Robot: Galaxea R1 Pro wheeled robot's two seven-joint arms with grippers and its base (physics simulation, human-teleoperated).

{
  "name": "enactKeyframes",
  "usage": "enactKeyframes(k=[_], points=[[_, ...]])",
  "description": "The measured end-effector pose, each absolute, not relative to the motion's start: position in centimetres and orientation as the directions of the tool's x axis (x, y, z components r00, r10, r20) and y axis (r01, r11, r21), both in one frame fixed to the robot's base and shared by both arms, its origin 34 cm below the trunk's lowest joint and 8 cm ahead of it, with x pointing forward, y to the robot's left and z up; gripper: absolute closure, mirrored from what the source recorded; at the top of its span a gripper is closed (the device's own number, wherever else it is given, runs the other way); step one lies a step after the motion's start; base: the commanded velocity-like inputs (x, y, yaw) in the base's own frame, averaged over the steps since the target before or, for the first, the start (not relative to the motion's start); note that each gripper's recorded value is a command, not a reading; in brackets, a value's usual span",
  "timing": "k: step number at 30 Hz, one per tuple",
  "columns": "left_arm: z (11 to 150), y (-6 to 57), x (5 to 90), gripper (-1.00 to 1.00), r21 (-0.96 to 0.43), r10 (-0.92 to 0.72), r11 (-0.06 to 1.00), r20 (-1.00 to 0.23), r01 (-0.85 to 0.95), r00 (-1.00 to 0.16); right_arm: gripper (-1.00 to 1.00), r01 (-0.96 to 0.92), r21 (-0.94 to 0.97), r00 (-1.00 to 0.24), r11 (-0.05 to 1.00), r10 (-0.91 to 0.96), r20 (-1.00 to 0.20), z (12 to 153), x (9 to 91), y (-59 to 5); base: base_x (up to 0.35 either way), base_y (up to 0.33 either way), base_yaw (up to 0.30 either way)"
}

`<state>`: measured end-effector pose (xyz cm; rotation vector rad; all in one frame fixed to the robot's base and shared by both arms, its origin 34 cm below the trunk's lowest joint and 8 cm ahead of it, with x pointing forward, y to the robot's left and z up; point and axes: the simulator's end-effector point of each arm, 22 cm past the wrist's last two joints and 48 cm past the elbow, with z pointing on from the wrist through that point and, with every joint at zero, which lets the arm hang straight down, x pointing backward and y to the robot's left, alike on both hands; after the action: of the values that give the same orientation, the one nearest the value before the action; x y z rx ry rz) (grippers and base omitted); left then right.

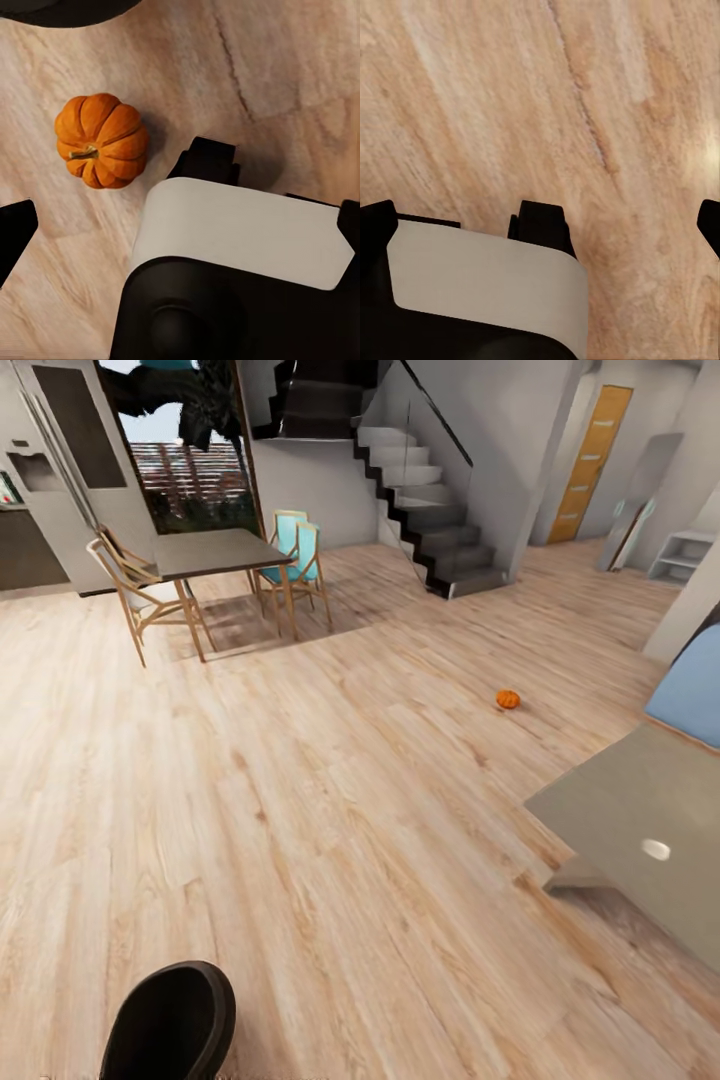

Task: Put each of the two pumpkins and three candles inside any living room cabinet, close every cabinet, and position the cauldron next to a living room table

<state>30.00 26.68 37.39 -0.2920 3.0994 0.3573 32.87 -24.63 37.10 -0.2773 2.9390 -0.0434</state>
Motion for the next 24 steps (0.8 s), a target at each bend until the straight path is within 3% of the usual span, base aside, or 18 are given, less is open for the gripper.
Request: enactKeyframes(k=[5,18,24], points=[[37.39,26.71,29.94,-1.0,0.226,-0.183,0.957,-0.028,-0.185,-0.983,-1.0,-0.183,-0.047,-0.965,0.982,-0.189,-0.184,37.1,32.87,-24.63,0.096,-0.101,0.161],[37.4,26.71,29.93,-1.0,0.226,-0.183,0.957,-0.028,-0.185,-0.983,-1.0,-0.183,-0.047,-0.965,0.982,-0.188,-0.185,37.1,32.88,-24.63,0.223,-0.227,0.014],[37.4,26.72,29.95,-1.0,0.226,-0.183,0.957,-0.029,-0.185,-0.983,-1.0,-0.184,-0.047,-0.964,0.982,-0.189,-0.187,37.11,32.93,-24.62,0.111,-0.113,0.192]])
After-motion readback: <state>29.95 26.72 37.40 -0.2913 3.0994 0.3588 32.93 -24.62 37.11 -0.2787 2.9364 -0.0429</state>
